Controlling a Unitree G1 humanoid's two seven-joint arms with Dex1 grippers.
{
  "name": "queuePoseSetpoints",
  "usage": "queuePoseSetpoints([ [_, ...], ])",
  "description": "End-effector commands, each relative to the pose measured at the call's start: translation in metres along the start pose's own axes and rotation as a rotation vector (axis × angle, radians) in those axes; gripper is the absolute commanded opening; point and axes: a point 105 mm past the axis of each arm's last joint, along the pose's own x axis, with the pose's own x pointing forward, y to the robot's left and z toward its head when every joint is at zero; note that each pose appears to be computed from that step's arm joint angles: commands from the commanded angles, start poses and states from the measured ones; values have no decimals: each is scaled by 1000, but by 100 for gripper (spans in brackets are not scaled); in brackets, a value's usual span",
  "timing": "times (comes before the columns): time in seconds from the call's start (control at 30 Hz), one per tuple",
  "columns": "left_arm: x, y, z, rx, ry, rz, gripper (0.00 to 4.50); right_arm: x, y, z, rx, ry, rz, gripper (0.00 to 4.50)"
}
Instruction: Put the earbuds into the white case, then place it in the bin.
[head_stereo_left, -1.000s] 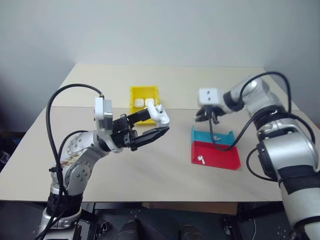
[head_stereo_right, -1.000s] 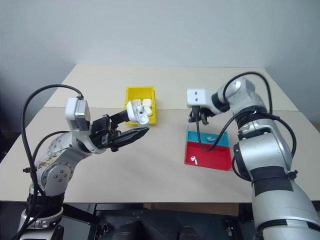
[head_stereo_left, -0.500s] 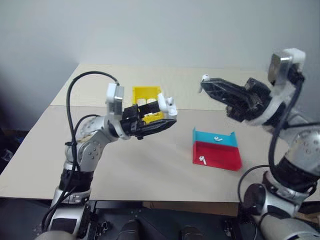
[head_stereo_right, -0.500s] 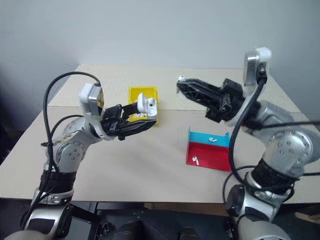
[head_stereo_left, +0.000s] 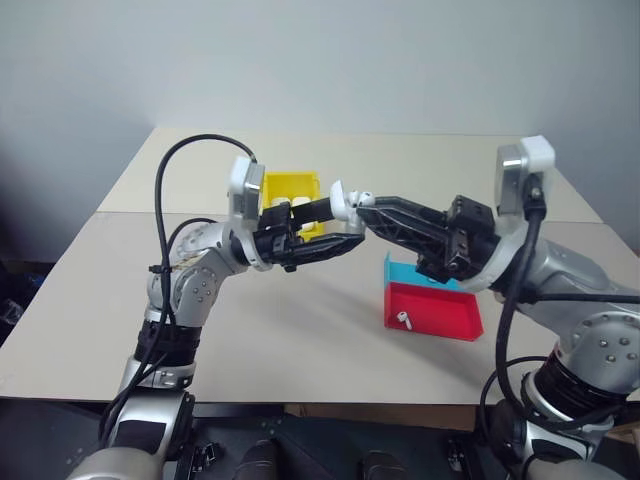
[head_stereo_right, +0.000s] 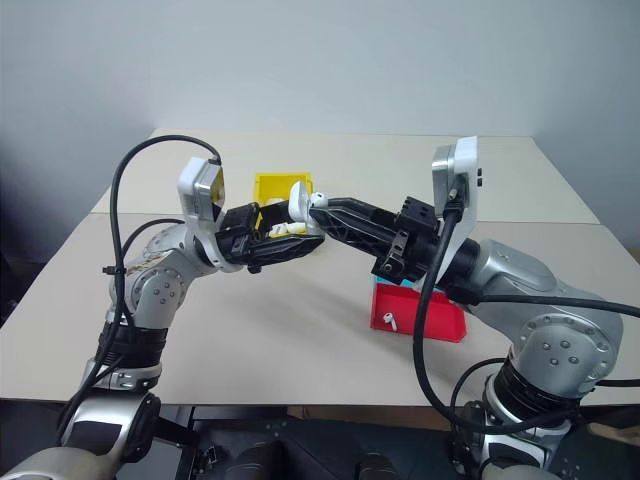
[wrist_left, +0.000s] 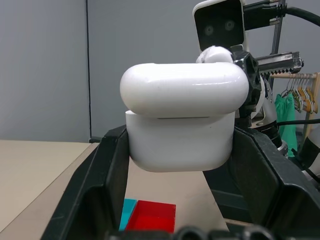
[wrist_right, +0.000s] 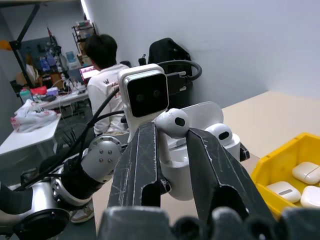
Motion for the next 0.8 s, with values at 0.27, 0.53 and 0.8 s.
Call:
queuePoseSetpoints([
  [0.27, 4, -8, 11, 53, -22, -20, 277, 3, 2, -10, -84, 71, -21, 61],
  [0.53, 5, -10, 10, 66, -28, -18, 277, 5, -3, -14, -103, 101, -36, 61],
  [0.8, 3, -10, 11, 77, -30, -10, 277, 4, 0, -21, -110, 141, -9, 96],
])
